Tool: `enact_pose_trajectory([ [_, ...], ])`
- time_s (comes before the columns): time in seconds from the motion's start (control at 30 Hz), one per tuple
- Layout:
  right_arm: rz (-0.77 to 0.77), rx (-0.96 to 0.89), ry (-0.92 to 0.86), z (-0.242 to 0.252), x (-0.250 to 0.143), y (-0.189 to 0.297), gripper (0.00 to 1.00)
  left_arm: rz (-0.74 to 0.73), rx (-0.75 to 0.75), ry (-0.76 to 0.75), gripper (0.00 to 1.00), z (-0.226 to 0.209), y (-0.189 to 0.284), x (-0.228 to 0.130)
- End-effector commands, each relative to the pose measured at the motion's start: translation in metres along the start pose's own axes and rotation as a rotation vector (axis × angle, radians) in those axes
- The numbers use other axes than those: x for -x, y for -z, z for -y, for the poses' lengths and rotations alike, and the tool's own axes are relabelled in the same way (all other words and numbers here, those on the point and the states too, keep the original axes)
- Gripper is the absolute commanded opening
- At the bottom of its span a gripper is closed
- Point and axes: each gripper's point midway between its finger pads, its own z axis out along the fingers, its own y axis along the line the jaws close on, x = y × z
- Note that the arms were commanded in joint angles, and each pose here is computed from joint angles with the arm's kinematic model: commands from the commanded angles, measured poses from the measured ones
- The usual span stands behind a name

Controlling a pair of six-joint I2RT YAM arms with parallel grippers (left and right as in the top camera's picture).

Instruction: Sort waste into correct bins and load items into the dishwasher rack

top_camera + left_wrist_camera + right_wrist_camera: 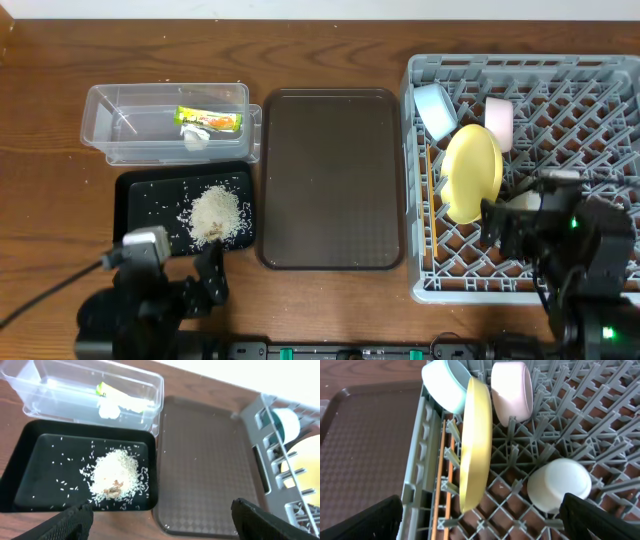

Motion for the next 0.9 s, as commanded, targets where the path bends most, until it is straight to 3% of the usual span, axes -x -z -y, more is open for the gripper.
enact_pose_trajectory([
  [0.0, -0.021, 0.018, 0.010, -0.004, -0.011, 0.002, 0.99, -0.006, 0.001, 0.012, 0.91, -0.002, 0.001, -0.007],
  [0.33, -0.129, 0.012, -0.005, -0.002, -0.038, 0.004, 0.99, -0.022, 0.007, 0.014, 0.92, -0.003, 0.001, -0.010],
  [0.63, -0.129, 0.008, 0.000, -0.002, -0.038, 0.004, 0.99, -0.022, 0.007, 0.014, 0.92, -0.003, 0.001, -0.010],
  [0.73, -0.090, 0.011, 0.020, -0.003, -0.033, 0.009, 0.99, -0.022, 0.007, 0.014, 0.92, -0.003, 0.001, -0.010],
  [0.87, 0.086, 0.041, 0.099, -0.009, -0.009, 0.012, 0.99, -0.022, 0.007, 0.014, 0.92, -0.003, 0.001, -0.010],
])
